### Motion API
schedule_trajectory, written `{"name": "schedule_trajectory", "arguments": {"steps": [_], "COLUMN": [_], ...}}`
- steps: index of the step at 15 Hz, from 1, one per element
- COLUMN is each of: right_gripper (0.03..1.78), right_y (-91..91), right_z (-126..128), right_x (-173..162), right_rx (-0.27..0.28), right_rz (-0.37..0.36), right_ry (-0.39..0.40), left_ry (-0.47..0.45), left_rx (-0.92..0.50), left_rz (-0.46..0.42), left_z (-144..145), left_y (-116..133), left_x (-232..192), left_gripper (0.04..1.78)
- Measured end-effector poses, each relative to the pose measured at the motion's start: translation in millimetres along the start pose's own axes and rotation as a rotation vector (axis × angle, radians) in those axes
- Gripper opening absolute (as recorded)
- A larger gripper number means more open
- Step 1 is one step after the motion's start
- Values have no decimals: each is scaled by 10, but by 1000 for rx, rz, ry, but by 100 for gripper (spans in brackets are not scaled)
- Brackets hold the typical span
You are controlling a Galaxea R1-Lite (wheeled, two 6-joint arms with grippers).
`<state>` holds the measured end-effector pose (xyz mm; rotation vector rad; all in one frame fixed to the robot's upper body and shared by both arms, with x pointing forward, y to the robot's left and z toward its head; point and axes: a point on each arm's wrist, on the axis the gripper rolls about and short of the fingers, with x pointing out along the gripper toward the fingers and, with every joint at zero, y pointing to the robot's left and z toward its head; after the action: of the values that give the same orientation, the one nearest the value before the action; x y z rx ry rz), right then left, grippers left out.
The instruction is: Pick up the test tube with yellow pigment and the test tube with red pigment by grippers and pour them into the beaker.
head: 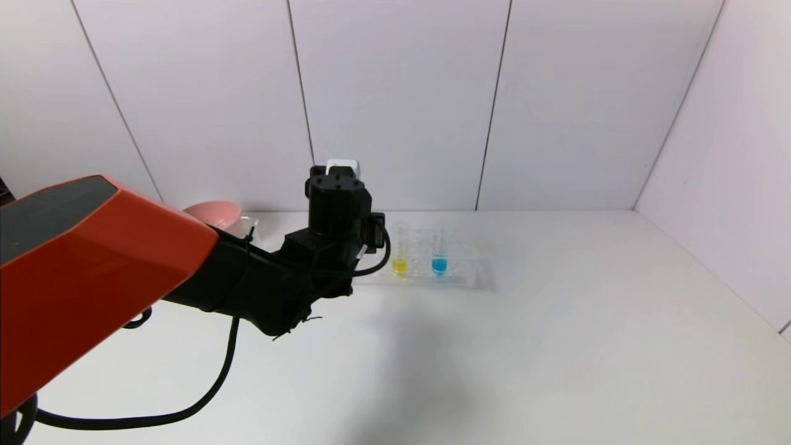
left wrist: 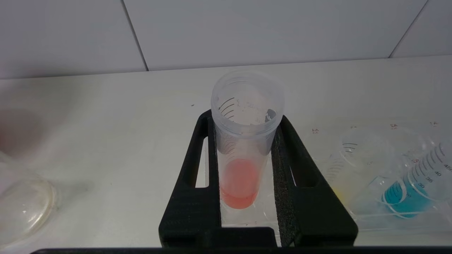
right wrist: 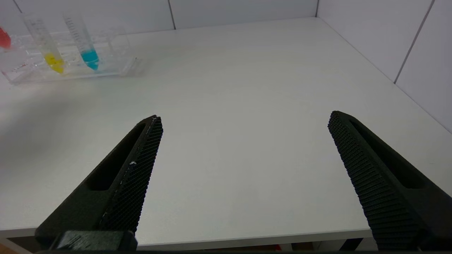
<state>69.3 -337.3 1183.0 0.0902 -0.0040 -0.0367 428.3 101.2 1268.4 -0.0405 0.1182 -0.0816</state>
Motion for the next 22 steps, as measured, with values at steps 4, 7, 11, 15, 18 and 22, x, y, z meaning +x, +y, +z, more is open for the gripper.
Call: {"name": "schedule_trajectory", "arguments": {"steps": [4, 7, 11, 15, 18, 22], "right_gripper": [171, 171, 171, 171, 171, 171], "right_y": [0, 0, 0, 0, 0, 0], "right_z": [0, 0, 0, 0, 0, 0], "right_x": [0, 0, 0, 0, 0, 0], "right_rx": [0, 0, 0, 0, 0, 0], "right_rz": [0, 0, 0, 0, 0, 0], "right_ry": [0, 0, 0, 0, 0, 0], "left_ry": [-10, -21, -39, -39, 13, 138], "left_rx": [-3, -9, -27, -39, -25, -39], "left_rz": [-20, -30, -20, 58, 89, 71], "left_z": [306, 483, 708, 733, 687, 612], "left_y": [63, 150, 383, 901, 1327, 1775], "left_x": [-183, -362, -702, -1011, -1255, -1648], "left_gripper": [44, 44, 44, 44, 44, 44]}}
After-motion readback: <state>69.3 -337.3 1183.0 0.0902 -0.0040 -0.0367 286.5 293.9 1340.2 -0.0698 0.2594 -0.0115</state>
